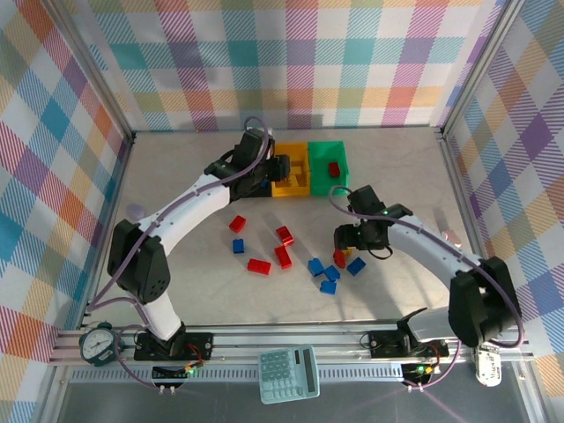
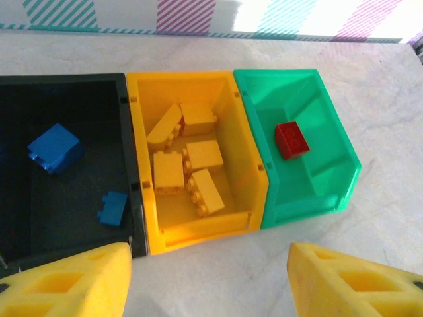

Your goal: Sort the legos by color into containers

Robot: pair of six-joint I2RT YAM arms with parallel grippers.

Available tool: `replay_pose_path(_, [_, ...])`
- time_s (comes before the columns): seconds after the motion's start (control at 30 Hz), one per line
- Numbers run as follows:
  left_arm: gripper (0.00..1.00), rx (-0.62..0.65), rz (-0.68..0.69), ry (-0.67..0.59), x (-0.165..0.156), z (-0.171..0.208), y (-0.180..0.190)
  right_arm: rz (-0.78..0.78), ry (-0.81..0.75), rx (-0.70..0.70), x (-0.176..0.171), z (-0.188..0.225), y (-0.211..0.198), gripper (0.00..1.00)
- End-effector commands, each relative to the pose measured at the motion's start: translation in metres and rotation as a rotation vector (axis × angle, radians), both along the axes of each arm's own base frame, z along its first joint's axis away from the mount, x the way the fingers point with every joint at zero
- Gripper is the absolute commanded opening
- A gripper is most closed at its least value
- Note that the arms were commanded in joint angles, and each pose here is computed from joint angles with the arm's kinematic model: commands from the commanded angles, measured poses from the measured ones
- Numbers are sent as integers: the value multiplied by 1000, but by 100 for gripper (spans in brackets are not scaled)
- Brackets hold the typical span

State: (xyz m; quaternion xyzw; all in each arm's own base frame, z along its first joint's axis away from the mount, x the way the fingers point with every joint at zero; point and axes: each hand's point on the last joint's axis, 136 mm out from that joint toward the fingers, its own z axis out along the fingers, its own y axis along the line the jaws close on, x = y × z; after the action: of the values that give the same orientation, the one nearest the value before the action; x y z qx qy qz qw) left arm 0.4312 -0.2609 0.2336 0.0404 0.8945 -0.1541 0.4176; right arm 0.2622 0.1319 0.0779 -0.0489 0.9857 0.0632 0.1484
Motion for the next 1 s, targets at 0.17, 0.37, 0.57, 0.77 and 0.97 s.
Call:
replay_pose_path(0.17, [63, -11, 25, 18, -41, -4, 7, -36, 69, -91, -3, -23, -14, 76])
replay_pose_path(0.37, [63, -8, 28, 29, -47, -6, 10, -39, 81, -112, -9, -26, -20, 76])
replay_pose_path(0.57, [63, -11, 19, 31, -48, -4, 8, -6, 108, -76, -12, -31, -10, 74])
replay_pose_path(0.77, [63, -6, 19, 37, -49, -6, 8, 25, 121, -61, -10, -34, -2, 74])
replay_pose_path(0.97, [63, 1, 20, 38, -51, -5, 10, 37, 137, -45, -7, -38, 6, 73])
